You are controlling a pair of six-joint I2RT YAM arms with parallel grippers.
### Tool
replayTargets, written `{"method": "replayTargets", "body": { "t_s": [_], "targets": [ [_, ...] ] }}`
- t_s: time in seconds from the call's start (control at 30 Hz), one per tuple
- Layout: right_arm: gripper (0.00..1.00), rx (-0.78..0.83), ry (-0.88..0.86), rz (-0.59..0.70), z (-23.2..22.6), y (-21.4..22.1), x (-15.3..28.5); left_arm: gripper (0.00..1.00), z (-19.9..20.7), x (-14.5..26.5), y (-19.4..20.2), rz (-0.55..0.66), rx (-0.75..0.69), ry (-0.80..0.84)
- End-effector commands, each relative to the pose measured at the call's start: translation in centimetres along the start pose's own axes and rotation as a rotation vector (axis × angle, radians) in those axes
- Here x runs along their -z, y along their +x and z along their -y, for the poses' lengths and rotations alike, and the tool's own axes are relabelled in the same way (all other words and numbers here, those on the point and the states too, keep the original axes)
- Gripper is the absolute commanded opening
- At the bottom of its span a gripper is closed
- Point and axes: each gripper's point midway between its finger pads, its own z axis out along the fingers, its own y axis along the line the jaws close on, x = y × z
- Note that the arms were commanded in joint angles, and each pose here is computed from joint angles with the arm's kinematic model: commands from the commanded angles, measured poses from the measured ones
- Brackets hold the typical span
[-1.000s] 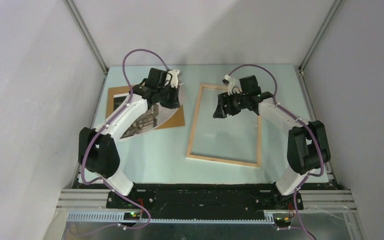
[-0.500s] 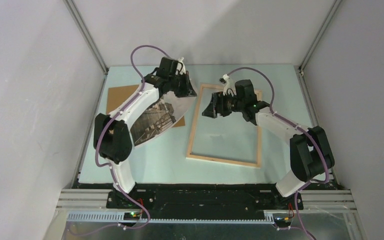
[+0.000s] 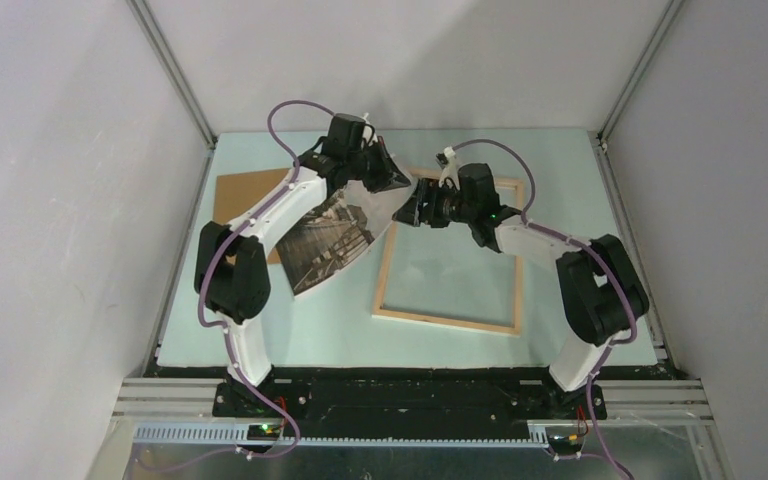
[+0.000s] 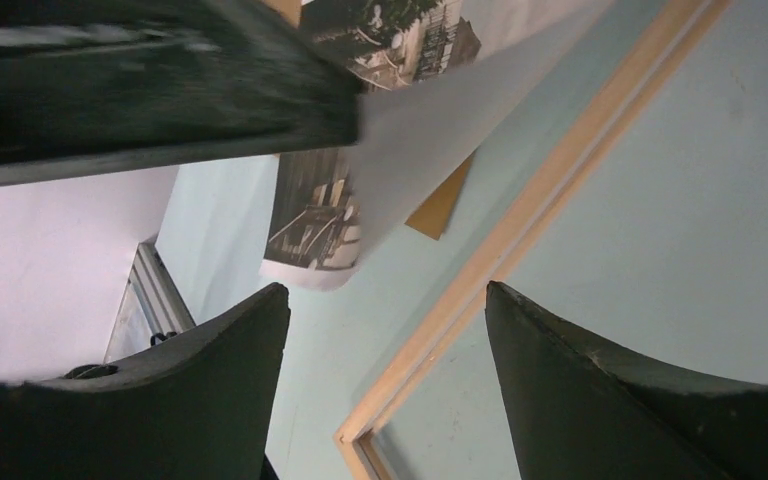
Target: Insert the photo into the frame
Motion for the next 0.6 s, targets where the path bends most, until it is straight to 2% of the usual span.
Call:
{"method": "replayTargets", "body": {
  "t_s": [0.0, 0.57],
  "targets": [
    [0.76, -0.061, -0.006, 0.042, 0.3, -0.5, -2.0, 0.00, 2.2, -0.2, -0.5, 0.014, 0.056, 0.073],
    [0.68, -0.178, 0.029, 0.016, 2.2, 0.7, -3.7, 0.00, 1.6, -1.5, 0.6, -0.010, 0.141, 0.062]
  ]
}}
